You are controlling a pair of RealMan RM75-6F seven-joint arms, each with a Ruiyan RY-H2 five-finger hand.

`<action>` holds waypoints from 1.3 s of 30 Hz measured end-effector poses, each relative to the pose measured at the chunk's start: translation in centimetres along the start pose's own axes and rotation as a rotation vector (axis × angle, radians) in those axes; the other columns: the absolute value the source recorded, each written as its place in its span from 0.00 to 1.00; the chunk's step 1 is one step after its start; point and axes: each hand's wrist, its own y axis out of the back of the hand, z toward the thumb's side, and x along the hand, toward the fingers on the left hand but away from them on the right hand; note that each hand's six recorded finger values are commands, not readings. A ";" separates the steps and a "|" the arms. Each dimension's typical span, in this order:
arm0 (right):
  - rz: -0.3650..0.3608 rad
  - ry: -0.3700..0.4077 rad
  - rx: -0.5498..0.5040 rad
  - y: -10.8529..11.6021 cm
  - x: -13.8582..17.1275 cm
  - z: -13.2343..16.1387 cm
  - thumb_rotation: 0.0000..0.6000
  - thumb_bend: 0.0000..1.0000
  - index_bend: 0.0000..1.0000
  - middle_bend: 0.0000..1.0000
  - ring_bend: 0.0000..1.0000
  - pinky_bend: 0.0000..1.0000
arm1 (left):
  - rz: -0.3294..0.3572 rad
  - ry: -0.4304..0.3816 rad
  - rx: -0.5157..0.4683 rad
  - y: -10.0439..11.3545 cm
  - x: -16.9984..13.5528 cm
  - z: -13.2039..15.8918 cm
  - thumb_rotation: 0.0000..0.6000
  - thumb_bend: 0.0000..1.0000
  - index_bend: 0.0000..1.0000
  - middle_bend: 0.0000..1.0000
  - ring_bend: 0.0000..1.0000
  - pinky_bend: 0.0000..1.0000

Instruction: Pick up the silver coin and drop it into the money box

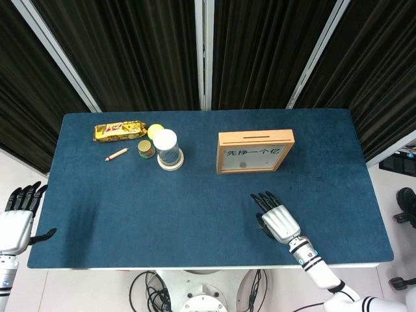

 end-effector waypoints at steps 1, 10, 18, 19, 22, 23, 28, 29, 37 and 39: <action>0.000 -0.001 0.000 0.0 0.0 0.0 1.00 0.33 0.63 0.00 0.00 0.00 | 0.000 0.000 0.000 0.0 0.0 0.0 1.00 0.12 0.05 0.00 0.00 0.00; -0.030 0.006 -0.011 1.0 0.1 0.1 1.00 0.33 0.65 0.00 0.00 0.00 | 0.004 0.001 -0.001 0.1 -0.1 0.0 1.00 0.12 0.05 0.00 0.00 0.00; -0.164 0.030 -0.063 6.2 0.3 0.6 1.00 0.33 0.67 0.00 0.00 0.00 | 0.013 -0.003 -0.003 0.4 -0.2 0.1 1.00 0.12 0.05 0.00 0.00 0.00; -0.188 0.033 -0.068 7.2 0.3 0.6 1.00 0.33 0.68 0.00 0.00 0.00 | 0.013 -0.003 -0.003 0.4 -0.2 0.1 1.00 0.12 0.05 0.01 0.00 0.00; -0.267 0.042 -0.073 10.7 0.0 0.7 1.00 0.33 0.69 0.00 0.00 0.00 | 0.014 -0.006 -0.004 0.5 -0.2 0.2 1.00 0.12 0.05 0.00 0.00 0.00; -0.290 0.045 -0.073 11.8 -0.1 0.8 1.00 0.33 0.69 0.00 0.00 0.00 | 0.015 -0.007 -0.004 0.5 -0.2 0.2 1.00 0.12 0.05 0.00 0.00 0.00; -0.409 0.052 -0.042 18.2 -1.1 1.1 1.00 0.33 0.70 0.00 0.00 0.00 | 0.017 -0.009 -0.004 0.6 -0.1 0.3 1.00 0.12 0.05 0.01 0.00 0.00; -0.424 0.051 -0.031 19.2 -1.4 1.2 1.00 0.33 0.70 0.00 0.00 0.00 | 0.016 -0.010 -0.004 0.7 -0.1 0.2 1.00 0.12 0.05 0.01 0.00 0.00; -0.477 0.020 0.026 25.2 -4.4 1.5 1.00 0.33 0.72 0.00 0.00 0.00 | 0.013 -0.013 -0.004 0.7 0.0 0.3 1.00 0.12 0.05 0.00 0.00 0.00; -0.463 0.003 0.029 25.9 -5.4 1.5 1.00 0.33 0.73 0.00 0.00 0.00 | 0.012 -0.013 -0.007 0.6 0.0 0.3 1.00 0.12 0.05 0.01 0.00 0.00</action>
